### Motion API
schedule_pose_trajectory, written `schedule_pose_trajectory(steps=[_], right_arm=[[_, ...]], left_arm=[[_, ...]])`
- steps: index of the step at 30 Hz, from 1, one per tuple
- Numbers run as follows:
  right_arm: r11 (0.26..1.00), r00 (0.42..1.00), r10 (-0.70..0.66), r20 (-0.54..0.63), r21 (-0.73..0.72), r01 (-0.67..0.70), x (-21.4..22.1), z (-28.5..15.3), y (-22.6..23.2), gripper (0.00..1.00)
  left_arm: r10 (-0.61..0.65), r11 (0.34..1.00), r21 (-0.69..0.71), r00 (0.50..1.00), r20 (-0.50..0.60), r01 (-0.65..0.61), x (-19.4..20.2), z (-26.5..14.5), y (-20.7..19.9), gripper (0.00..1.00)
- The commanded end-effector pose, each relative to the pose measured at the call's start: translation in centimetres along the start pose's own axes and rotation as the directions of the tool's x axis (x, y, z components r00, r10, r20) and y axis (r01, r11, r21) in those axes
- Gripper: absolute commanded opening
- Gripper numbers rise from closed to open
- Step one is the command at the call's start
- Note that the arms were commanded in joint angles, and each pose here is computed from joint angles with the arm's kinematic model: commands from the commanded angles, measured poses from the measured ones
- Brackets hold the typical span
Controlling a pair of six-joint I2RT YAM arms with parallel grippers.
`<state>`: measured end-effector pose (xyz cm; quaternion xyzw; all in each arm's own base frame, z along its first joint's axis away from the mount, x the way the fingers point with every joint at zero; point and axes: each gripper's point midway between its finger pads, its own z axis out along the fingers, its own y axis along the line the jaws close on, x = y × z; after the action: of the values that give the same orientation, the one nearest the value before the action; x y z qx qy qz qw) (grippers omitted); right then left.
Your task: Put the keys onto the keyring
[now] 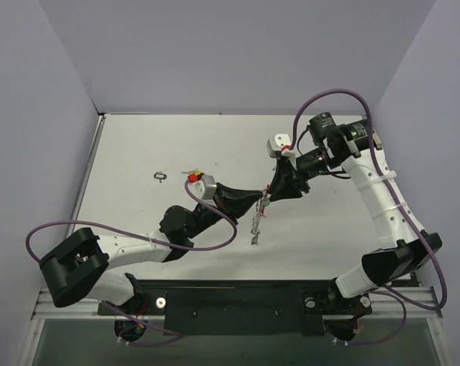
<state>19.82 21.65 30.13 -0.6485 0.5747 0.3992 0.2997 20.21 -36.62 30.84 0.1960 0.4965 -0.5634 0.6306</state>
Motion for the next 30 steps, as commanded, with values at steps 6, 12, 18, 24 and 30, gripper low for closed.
schedule_pose_trajectory(steps=[6, 12, 18, 24, 30], right_arm=[[0.998, 0.998, 0.065, 0.002, -0.015, -0.065, 0.5, 0.6, -0.3, 0.22], [0.997, 0.997, 0.077, 0.0, -0.019, -0.076, 0.7, 0.9, -0.4, 0.21], [0.996, 0.996, 0.086, -0.004, -0.033, -0.086, 0.6, 1.4, -0.4, 0.19], [0.995, 0.996, 0.09, -0.01, -0.031, -0.09, 0.7, 1.6, -0.6, 0.19], [0.995, 0.995, 0.096, -0.019, -0.011, -0.096, 0.8, 1.3, -1.2, 0.21]], left_arm=[[0.0, 0.982, 0.177, 0.927, 0.374, -0.071, -10.6, 0.1, -4.9, 0.0], [-0.001, 0.981, 0.181, 0.927, 0.375, -0.072, -10.5, 0.1, -4.9, 0.0], [-0.005, 0.981, 0.182, 0.925, 0.379, -0.07, -10.6, 0.1, -4.9, 0.0], [-0.007, 0.98, 0.188, 0.925, 0.381, -0.07, -10.7, 0.1, -5.1, 0.0], [-0.004, 0.979, 0.188, 0.925, 0.379, -0.073, -10.7, -0.1, -5.1, 0.0]])
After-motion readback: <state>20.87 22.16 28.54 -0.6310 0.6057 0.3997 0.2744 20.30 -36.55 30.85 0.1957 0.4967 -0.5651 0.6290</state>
